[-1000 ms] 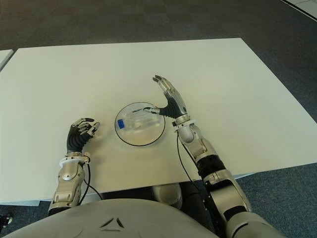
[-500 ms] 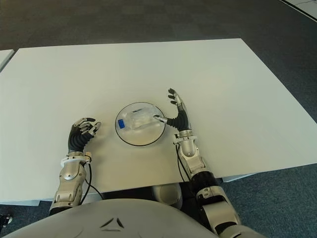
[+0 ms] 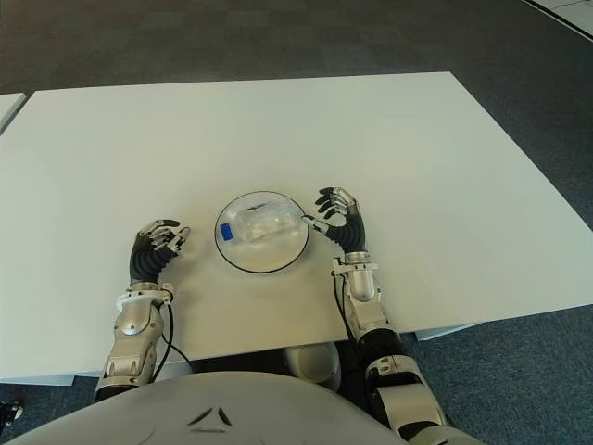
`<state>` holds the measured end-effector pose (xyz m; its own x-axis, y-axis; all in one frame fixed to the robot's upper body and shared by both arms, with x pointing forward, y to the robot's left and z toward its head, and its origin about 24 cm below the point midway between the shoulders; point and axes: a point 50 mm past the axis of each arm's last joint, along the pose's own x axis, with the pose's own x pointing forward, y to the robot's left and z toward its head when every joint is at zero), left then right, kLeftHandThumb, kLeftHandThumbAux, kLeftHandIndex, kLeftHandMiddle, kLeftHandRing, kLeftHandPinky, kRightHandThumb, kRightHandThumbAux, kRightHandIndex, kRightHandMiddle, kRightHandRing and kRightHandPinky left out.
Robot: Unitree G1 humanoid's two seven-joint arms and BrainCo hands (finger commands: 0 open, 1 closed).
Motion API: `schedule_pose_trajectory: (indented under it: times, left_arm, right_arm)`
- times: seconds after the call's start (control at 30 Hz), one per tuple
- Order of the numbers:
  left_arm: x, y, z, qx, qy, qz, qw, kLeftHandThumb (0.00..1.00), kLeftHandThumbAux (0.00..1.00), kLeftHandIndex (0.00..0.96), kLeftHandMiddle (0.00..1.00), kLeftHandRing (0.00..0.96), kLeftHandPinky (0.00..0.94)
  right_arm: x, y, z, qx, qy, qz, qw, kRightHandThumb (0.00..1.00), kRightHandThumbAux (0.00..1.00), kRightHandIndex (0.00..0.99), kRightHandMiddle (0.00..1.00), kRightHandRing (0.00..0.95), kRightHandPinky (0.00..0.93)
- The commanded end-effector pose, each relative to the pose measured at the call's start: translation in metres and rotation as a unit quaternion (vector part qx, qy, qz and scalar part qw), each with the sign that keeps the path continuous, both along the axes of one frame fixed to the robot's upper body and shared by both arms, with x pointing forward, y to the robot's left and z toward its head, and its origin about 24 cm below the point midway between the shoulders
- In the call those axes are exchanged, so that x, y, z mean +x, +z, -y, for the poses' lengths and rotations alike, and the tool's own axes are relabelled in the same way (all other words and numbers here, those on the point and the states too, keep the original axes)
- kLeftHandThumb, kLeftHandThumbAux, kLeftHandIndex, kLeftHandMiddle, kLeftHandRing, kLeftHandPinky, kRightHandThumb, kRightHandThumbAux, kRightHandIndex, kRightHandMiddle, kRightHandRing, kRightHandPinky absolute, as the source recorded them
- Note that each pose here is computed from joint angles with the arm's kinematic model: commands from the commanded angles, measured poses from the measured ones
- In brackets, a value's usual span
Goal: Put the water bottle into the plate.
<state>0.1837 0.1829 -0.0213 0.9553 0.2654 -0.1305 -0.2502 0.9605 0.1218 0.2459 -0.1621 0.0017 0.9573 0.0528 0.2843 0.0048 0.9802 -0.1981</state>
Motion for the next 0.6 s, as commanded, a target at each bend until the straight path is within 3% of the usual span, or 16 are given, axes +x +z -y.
schedule_pose_trajectory:
  times: [0.03,0.6]
  left_arm:
    - [-0.0019,-0.0043,0.0005,0.001,0.005,-0.017,1.0,0.706,0.712,0.437,0.719,0.699,0.68]
    - [-0.0019,-0.003,-0.0009,0.008,0.002,-0.018,1.0,0.705,0.713,0.438,0.717,0.697,0.684]
  right_arm:
    - [-0.0133,-0.0112,-0.0029,0.015,0.007,-0.009,1.0,0.704,0.727,0.431,0.688,0.711,0.744]
    - [-0.0214,-0.0191,-0.0058,0.042,0.001,-0.015,0.999,0.706,0.727,0.435,0.743,0.766,0.782]
